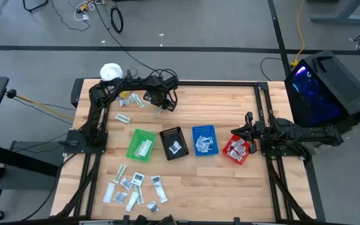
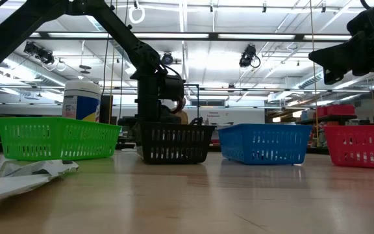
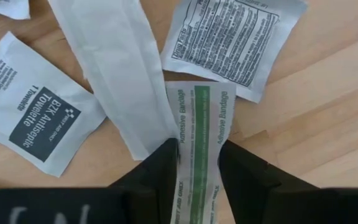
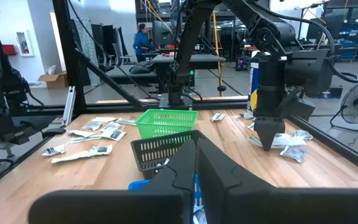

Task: Pick & Place First Aid Supplies
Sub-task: Put the bandage into the green basket

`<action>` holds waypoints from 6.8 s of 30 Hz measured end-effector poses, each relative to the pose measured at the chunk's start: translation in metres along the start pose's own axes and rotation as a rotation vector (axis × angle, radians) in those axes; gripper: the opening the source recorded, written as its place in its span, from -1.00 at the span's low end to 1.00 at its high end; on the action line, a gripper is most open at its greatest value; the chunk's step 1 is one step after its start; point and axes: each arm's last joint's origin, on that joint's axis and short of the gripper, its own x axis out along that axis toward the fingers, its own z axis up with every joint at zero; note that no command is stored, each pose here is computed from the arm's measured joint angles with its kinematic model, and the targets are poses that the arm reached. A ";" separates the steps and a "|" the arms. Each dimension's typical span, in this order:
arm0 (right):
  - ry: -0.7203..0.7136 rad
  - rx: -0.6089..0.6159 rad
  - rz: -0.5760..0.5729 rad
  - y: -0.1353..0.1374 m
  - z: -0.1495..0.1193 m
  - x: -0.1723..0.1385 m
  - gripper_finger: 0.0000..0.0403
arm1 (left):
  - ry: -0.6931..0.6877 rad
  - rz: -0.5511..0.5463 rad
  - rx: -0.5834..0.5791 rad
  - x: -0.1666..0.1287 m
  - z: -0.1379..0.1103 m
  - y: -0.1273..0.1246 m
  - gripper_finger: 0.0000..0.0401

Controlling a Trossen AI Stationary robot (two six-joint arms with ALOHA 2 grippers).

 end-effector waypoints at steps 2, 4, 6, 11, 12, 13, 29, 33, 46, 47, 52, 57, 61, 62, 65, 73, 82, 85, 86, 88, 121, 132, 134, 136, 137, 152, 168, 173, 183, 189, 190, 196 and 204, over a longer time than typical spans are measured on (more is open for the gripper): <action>0.000 0.000 0.000 0.000 0.000 0.000 -0.89 | 0.000 0.000 0.000 0.000 0.000 0.000 -0.39; 0.000 0.000 -0.001 0.000 0.000 0.000 -0.89 | 0.000 -0.001 0.000 -0.001 0.000 0.000 -0.39; 0.000 0.000 0.000 0.000 0.000 0.000 -0.89 | 0.004 -0.005 0.000 -0.001 0.000 0.000 -0.39; 0.000 0.000 0.000 0.000 0.000 0.000 -0.89 | 0.020 -0.011 0.010 -0.005 0.002 -0.001 -0.38; 0.000 0.000 0.000 0.000 0.000 0.000 -0.89 | 0.023 -0.011 0.019 -0.006 0.002 -0.002 -0.38; 0.000 0.000 0.000 0.000 0.000 0.000 -0.89 | 0.030 -0.013 0.034 -0.007 0.003 -0.002 -0.38; 0.000 0.000 0.000 0.000 0.000 0.000 -0.89 | 0.089 -0.031 0.078 -0.021 0.004 -0.005 -0.39; 0.000 0.000 0.000 0.000 0.000 0.000 -0.89 | 0.118 -0.011 0.092 -0.023 -0.001 -0.007 -0.39; 0.000 0.000 0.000 0.000 0.000 0.000 -0.89 | 0.010 0.074 0.145 -0.053 -0.006 -0.006 -0.23; 0.000 0.000 0.000 0.000 0.000 0.000 -0.89 | 0.010 0.073 0.144 -0.054 -0.006 -0.006 -0.17; 0.000 0.000 0.000 0.000 0.000 0.000 -0.89 | 0.028 0.055 0.118 -0.052 -0.010 -0.010 0.18; 0.000 0.000 0.000 0.000 0.000 0.000 -0.89 | 0.064 0.062 0.122 -0.043 -0.021 -0.012 0.47; 0.000 0.000 0.000 0.000 0.000 0.000 -0.89 | 0.062 0.061 0.111 -0.032 -0.029 -0.015 0.55; 0.000 0.000 0.000 0.000 0.000 0.000 -0.89 | 0.053 0.058 0.102 -0.030 -0.030 -0.016 0.55; 0.000 0.000 0.000 0.000 0.000 0.000 -0.89 | 0.024 0.040 0.102 -0.028 -0.029 -0.019 0.53; 0.000 0.000 0.000 0.000 0.000 0.000 -0.89 | -0.002 0.039 0.088 -0.025 -0.025 -0.017 0.49; 0.000 0.000 0.000 0.000 0.000 0.000 -0.89 | 0.002 0.051 0.077 -0.021 -0.022 -0.013 0.49; 0.000 0.000 0.000 0.000 0.000 0.000 -0.89 | 0.023 0.064 0.073 -0.017 -0.022 -0.011 0.49; 0.000 0.000 -0.001 0.000 0.000 0.000 -0.89 | 0.024 0.065 0.072 -0.015 -0.021 -0.011 0.49; 0.000 0.000 0.000 0.000 0.000 0.000 -0.89 | 0.026 0.064 0.075 -0.013 -0.021 -0.011 0.49; 0.000 0.000 0.000 0.000 0.000 0.000 -0.89 | 0.031 0.052 0.118 -0.011 -0.024 -0.017 -0.17; 0.000 0.000 0.000 0.000 0.000 0.000 -0.89 | 0.042 0.060 0.101 -0.011 -0.025 -0.016 -0.25; 0.000 0.000 0.000 0.000 0.000 0.000 -0.89 | 0.042 0.060 0.100 -0.011 -0.025 -0.016 -0.32; 0.000 0.000 0.000 0.000 0.000 0.000 -0.89 | 0.042 0.060 0.100 -0.011 -0.025 -0.016 -0.38; 0.000 0.000 0.000 0.000 0.000 0.000 -0.89 | 0.041 0.060 0.100 -0.011 -0.025 -0.016 -0.41; 0.000 0.000 0.000 0.000 0.000 0.000 -0.89 | 0.087 0.081 0.125 -0.012 -0.035 -0.021 -0.47; 0.000 0.000 -0.001 0.000 0.000 0.000 -0.89 | 0.018 0.005 0.226 -0.053 -0.051 -0.035 -0.47; 0.000 0.000 0.000 0.000 0.000 0.000 -0.89 | -0.016 -0.030 0.254 -0.077 -0.062 -0.039 -0.47; 0.000 0.000 0.000 0.000 0.000 0.000 -0.89 | -0.145 -0.126 0.340 -0.133 -0.100 -0.056 -0.47; 0.000 0.000 0.000 0.000 0.000 0.000 -0.89 | -0.173 -0.170 0.423 -0.150 -0.127 -0.069 -0.47; 0.000 0.000 0.000 0.000 0.000 0.000 -0.89 | -0.174 -0.175 0.435 -0.151 -0.130 -0.071 -0.47; 0.000 0.000 0.000 0.000 0.000 0.000 -0.89 | -0.162 -0.182 0.498 -0.153 -0.149 -0.082 -0.47; 0.000 0.000 0.000 0.000 0.000 0.000 -0.89 | -0.184 -0.167 0.588 -0.154 -0.167 -0.092 -0.47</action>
